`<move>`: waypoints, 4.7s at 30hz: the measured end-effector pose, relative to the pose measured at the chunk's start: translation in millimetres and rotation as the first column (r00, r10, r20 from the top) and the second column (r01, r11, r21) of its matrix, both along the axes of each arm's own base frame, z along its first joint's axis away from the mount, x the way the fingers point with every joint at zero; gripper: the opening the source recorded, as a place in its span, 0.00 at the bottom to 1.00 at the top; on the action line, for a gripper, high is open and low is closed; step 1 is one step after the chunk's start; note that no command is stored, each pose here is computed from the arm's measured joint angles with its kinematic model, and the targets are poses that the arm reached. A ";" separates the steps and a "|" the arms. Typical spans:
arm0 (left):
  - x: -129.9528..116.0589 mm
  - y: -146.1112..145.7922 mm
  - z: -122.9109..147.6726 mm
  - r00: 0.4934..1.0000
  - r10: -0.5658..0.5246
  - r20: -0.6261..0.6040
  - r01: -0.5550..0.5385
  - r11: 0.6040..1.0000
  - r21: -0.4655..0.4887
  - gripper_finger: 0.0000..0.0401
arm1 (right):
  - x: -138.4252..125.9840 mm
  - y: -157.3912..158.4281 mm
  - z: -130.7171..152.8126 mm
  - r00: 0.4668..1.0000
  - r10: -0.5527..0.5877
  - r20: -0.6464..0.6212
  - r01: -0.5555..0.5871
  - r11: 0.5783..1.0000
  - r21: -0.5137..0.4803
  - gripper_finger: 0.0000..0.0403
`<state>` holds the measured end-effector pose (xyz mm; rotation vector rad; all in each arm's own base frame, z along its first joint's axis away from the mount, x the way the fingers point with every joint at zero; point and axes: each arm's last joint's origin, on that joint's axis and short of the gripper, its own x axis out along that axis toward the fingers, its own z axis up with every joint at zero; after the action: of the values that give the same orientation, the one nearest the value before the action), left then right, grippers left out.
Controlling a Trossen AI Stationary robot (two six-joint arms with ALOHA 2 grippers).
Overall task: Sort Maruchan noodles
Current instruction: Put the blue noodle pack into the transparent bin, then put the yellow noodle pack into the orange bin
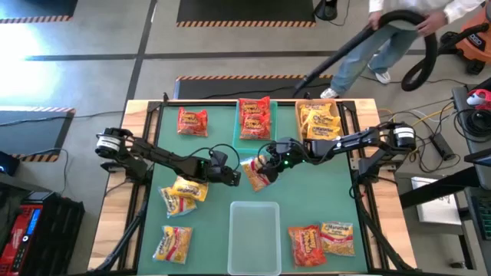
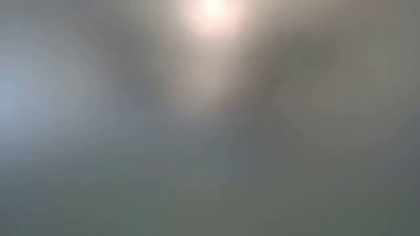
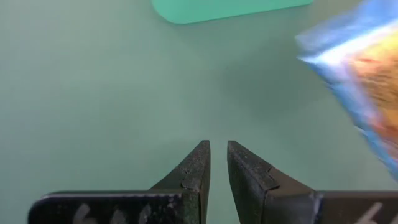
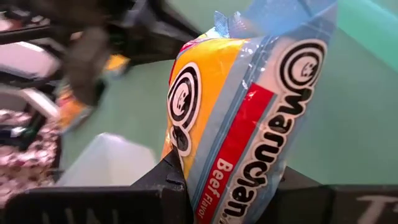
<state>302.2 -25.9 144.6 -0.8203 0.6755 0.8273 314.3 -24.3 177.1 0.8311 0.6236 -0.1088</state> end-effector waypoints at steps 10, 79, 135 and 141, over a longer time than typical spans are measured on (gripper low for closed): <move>-4.5 0.7 -2.0 0.999 0.020 -0.045 -0.020 1.000 -0.004 0.09 | -7.0 41.5 23.3 0.958 0.268 0.100 -0.266 0.963 -0.033 0.19; -71.4 -43.8 102.8 0.951 -0.236 0.202 0.268 0.951 -0.152 0.09 | -13.1 78.0 40.0 0.883 0.436 0.173 -0.352 0.859 -0.371 0.40; -66.7 -30.4 18.0 0.601 -0.569 -0.562 0.729 0.679 0.092 0.09 | -16.4 62.8 77.1 0.913 0.366 0.183 -0.269 0.874 -0.404 0.35; -52.9 -32.4 62.0 0.806 -0.491 -0.332 0.564 0.808 0.174 0.09 | -17.2 58.3 74.2 0.910 0.390 0.139 -0.285 0.834 -0.472 0.35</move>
<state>249.3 -58.3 206.6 -0.2387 0.9615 0.4948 297.1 34.1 251.2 0.2715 0.4900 0.1680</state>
